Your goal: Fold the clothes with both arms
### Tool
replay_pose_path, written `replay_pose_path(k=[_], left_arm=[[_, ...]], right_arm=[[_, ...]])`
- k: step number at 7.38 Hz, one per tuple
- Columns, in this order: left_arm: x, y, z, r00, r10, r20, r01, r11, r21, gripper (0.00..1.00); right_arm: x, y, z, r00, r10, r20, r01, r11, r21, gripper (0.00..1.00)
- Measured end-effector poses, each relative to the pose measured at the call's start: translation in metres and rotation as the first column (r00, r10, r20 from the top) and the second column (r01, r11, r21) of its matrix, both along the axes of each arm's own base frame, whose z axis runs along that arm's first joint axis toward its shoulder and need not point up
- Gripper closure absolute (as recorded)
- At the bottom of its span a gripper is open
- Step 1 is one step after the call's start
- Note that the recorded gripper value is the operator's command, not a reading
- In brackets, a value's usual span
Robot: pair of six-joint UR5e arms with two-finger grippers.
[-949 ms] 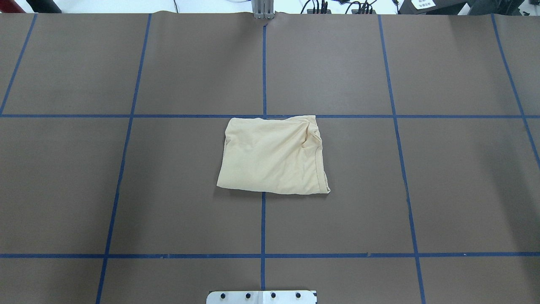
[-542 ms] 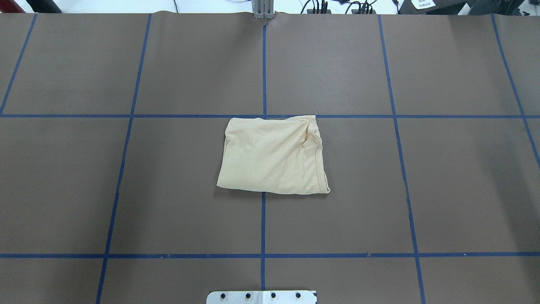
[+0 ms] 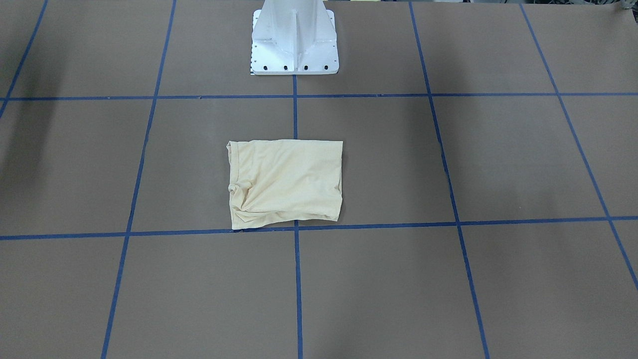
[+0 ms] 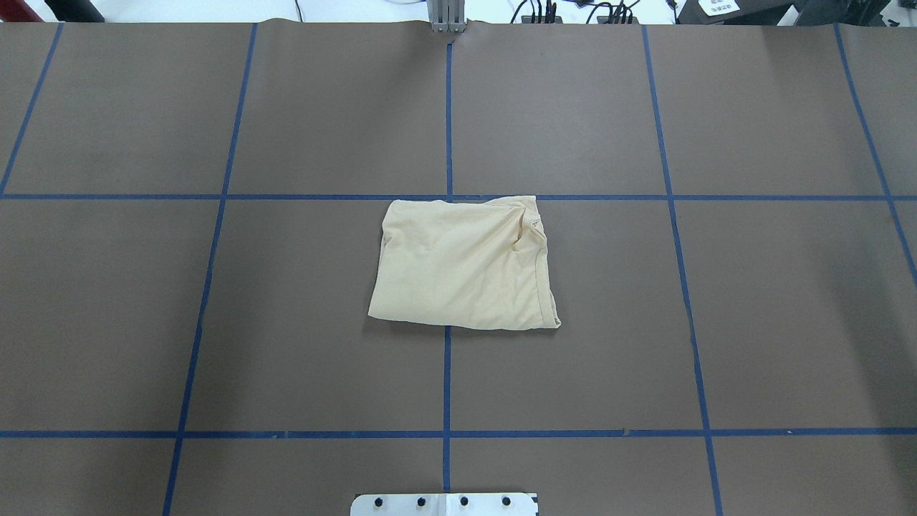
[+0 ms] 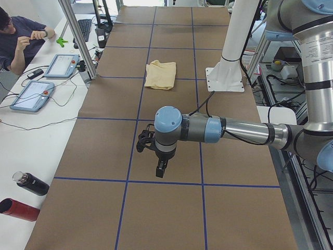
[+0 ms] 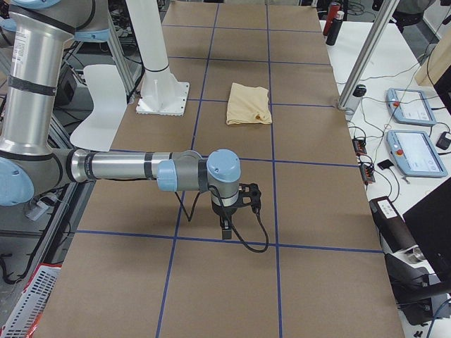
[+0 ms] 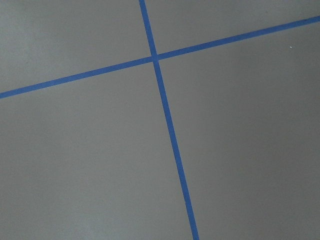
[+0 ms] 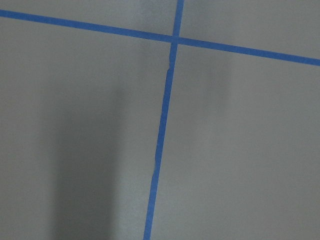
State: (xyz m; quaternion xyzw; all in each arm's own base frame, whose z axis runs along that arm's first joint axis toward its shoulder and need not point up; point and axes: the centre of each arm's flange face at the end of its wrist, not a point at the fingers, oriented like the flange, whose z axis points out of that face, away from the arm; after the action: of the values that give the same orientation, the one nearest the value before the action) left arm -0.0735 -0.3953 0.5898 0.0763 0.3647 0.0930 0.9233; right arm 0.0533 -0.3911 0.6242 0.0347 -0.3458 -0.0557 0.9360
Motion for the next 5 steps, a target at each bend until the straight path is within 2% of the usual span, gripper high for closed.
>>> replay_pose_path(k=[5], left_arm=[[-0.0003,0.0001,0.0003,1.000,0.000,0.001,0.000,1.000,0.000,0.00]], right_arm=[[0.0000,0.0003,-0.0040,1.000,0.000,0.000,0.000,1.000,0.012,0.00]])
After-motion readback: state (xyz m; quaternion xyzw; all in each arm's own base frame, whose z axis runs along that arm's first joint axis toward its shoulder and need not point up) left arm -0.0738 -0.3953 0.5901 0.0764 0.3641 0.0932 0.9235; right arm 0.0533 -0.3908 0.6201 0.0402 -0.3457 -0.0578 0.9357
